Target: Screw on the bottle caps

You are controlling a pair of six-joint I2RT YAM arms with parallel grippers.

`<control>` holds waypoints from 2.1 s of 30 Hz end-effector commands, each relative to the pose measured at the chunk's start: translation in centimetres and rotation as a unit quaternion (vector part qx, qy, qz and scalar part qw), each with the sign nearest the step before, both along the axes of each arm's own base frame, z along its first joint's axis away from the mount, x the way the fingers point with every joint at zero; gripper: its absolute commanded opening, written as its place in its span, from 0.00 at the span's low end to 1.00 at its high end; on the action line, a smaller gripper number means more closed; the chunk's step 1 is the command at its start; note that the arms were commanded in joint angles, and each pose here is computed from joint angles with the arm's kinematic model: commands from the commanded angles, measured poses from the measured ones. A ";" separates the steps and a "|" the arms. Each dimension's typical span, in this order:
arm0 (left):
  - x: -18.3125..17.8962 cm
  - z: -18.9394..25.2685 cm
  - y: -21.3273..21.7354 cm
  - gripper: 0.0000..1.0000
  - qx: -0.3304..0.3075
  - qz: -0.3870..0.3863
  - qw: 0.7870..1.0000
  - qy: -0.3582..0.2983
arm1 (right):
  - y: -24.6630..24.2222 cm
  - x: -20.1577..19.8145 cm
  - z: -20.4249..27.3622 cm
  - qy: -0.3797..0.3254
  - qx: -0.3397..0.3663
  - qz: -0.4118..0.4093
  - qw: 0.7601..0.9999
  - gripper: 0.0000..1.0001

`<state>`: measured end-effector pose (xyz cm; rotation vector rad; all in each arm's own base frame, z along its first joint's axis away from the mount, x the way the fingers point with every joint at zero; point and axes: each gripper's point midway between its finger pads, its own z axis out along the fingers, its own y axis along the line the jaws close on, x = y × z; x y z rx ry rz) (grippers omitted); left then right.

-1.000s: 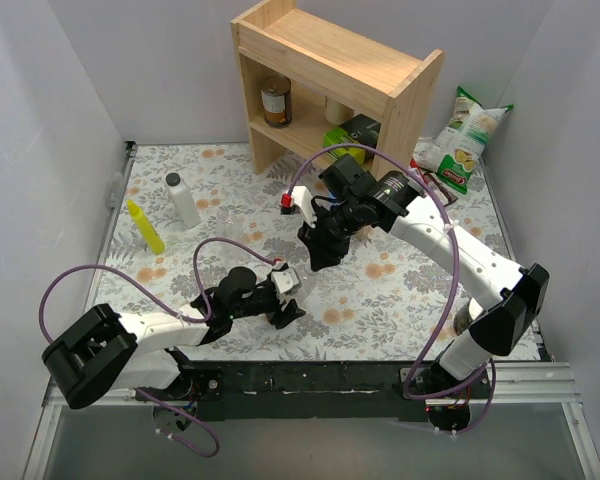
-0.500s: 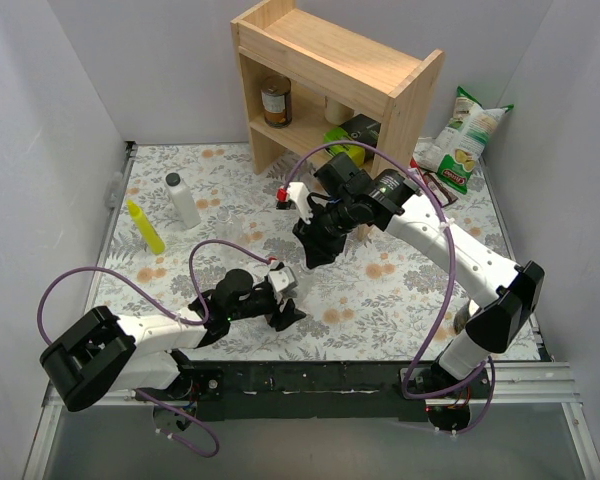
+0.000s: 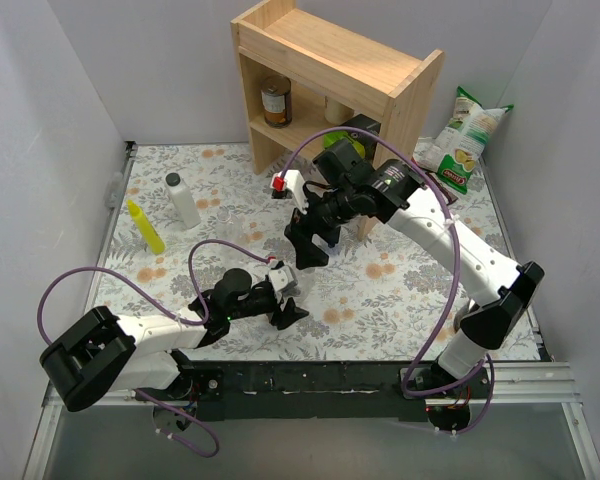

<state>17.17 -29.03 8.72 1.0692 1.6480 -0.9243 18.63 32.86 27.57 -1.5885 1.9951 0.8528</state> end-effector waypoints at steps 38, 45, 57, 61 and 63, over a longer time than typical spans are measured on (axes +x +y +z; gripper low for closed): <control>1.5 5.3 -1.7 0.00 -0.038 -0.060 0.997 -0.028 | -2.9 -3.1 2.5 -0.110 0.151 0.131 0.974 0.95; 1.7 5.3 -1.6 0.00 -0.036 -0.058 0.997 -0.035 | -3.3 -3.2 1.7 -0.103 0.139 0.126 0.977 0.93; 3.8 5.4 -0.6 0.00 -0.048 -0.008 0.999 -0.017 | -4.8 -4.1 0.4 -0.096 0.115 0.123 0.981 0.91; 4.4 5.5 -0.1 0.00 -0.053 0.009 0.998 -0.010 | -5.8 -4.6 -0.7 -0.086 0.087 0.128 0.984 0.90; 4.5 5.5 0.1 0.00 -0.053 0.010 0.998 -0.010 | -6.1 -4.7 -1.4 -0.073 0.070 0.133 0.986 0.88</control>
